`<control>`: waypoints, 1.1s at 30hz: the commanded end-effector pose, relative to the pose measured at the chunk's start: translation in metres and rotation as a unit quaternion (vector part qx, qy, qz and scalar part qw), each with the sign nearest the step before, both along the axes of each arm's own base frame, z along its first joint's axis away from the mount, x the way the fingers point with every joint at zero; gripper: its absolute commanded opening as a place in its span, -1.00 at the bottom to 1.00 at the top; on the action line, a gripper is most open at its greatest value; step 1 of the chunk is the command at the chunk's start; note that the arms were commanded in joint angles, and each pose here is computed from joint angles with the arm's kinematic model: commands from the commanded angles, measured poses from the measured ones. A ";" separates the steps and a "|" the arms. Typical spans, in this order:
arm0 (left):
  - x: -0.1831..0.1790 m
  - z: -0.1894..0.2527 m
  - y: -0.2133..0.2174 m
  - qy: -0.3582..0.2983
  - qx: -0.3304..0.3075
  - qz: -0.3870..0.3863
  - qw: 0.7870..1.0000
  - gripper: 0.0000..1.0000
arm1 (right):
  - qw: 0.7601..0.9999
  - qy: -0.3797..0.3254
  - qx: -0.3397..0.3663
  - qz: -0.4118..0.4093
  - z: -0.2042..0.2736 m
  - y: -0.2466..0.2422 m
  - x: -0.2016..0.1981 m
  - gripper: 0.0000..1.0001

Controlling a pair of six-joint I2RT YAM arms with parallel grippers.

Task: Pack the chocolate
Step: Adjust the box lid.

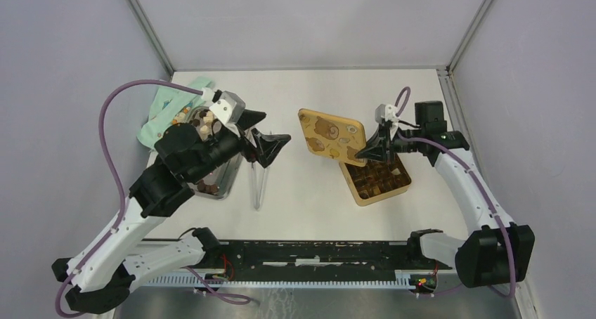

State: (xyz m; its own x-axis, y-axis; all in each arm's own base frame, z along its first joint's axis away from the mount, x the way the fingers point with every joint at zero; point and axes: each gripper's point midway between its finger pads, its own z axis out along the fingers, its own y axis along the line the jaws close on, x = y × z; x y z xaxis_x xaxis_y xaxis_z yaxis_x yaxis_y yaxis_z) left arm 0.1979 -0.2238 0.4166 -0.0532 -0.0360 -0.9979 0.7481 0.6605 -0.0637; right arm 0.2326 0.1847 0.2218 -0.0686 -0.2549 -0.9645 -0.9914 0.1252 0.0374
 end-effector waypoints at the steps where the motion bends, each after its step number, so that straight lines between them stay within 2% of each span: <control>1: 0.011 -0.040 -0.014 0.117 -0.069 0.010 0.991 0.89 | 0.992 0.124 0.011 -0.025 0.029 -0.005 -0.003 -1.00; 4: 0.022 -0.049 -0.009 0.149 -0.126 0.019 0.981 0.99 | 0.985 0.164 -0.039 -0.026 0.018 -0.017 -0.009 -1.00; 8: 0.031 -0.091 -0.020 0.230 -0.161 -0.043 0.959 0.94 | 0.981 0.179 -0.061 -0.042 0.005 -0.027 -0.011 -1.00; 10: 0.037 -0.109 -0.028 0.245 -0.174 -0.071 0.951 0.94 | 0.978 0.196 -0.053 -0.044 0.000 -0.025 -0.013 -1.00; 15: 0.039 -0.144 -0.042 0.223 -0.172 -0.124 0.952 0.94 | 0.975 0.219 -0.023 -0.042 0.000 -0.020 -0.019 -1.00; 22: 0.048 -0.188 -0.063 0.249 -0.151 -0.178 0.940 0.84 | 0.975 0.219 0.014 -0.024 0.016 -0.013 -0.026 -1.00; 28: 0.058 -0.180 -0.068 0.203 -0.184 -0.188 0.943 0.79 | 0.970 0.238 0.052 -0.005 0.026 -0.007 -0.032 -1.00; 33: 0.062 -0.175 -0.078 0.215 -0.194 -0.216 0.933 0.64 | 0.965 0.253 0.073 0.004 0.032 -0.004 -0.030 -1.00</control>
